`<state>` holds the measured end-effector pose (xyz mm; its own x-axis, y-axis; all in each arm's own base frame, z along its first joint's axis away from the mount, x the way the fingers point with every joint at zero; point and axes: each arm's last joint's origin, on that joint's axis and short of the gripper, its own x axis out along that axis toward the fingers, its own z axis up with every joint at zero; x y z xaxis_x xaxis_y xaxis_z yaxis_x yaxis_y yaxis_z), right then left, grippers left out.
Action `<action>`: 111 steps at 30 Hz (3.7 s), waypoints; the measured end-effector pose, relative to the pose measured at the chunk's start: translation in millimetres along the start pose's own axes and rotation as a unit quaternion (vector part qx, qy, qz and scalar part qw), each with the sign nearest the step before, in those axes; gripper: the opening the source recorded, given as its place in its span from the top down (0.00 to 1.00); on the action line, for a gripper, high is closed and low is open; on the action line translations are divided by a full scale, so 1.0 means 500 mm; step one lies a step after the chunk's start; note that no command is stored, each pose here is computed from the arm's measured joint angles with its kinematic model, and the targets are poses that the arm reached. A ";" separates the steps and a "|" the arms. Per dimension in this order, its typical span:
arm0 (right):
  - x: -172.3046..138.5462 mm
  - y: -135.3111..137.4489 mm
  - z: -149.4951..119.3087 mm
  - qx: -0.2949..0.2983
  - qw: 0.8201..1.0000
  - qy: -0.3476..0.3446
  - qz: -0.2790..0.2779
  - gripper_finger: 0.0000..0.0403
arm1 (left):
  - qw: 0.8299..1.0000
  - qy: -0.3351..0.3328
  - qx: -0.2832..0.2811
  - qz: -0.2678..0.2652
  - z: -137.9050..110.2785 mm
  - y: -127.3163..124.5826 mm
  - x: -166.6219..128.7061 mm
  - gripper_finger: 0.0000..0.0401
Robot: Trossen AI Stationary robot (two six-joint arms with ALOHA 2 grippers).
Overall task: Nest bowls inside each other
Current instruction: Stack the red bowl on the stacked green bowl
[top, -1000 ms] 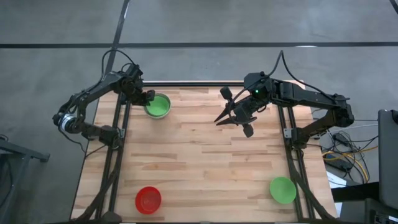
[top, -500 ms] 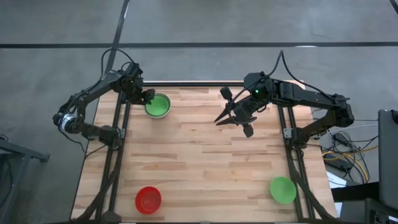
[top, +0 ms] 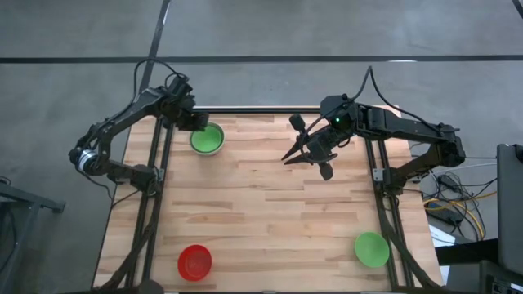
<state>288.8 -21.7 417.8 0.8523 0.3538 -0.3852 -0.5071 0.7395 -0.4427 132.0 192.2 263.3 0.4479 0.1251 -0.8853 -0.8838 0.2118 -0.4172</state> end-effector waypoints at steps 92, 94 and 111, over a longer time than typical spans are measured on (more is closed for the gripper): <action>0.000 0.000 0.000 0.000 1.000 0.000 0.000 0.87 | 0.820 -0.293 0.411 -0.269 -0.321 -0.100 -0.224 0.61; 0.000 0.000 0.000 0.000 1.000 0.000 0.000 0.87 | 0.829 -0.272 0.409 -0.267 -0.326 -0.086 -0.229 0.61; 0.000 0.000 0.000 0.000 1.000 0.000 0.000 0.87 | 0.858 -0.047 0.408 -0.309 -0.358 -0.042 -0.251 0.61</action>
<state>288.7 -21.7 418.1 0.8527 0.3536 -0.3846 -0.5065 0.7396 -0.4432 69.9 -1.6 346.4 0.8398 -0.1854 -0.5103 -0.1022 0.8691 -0.4840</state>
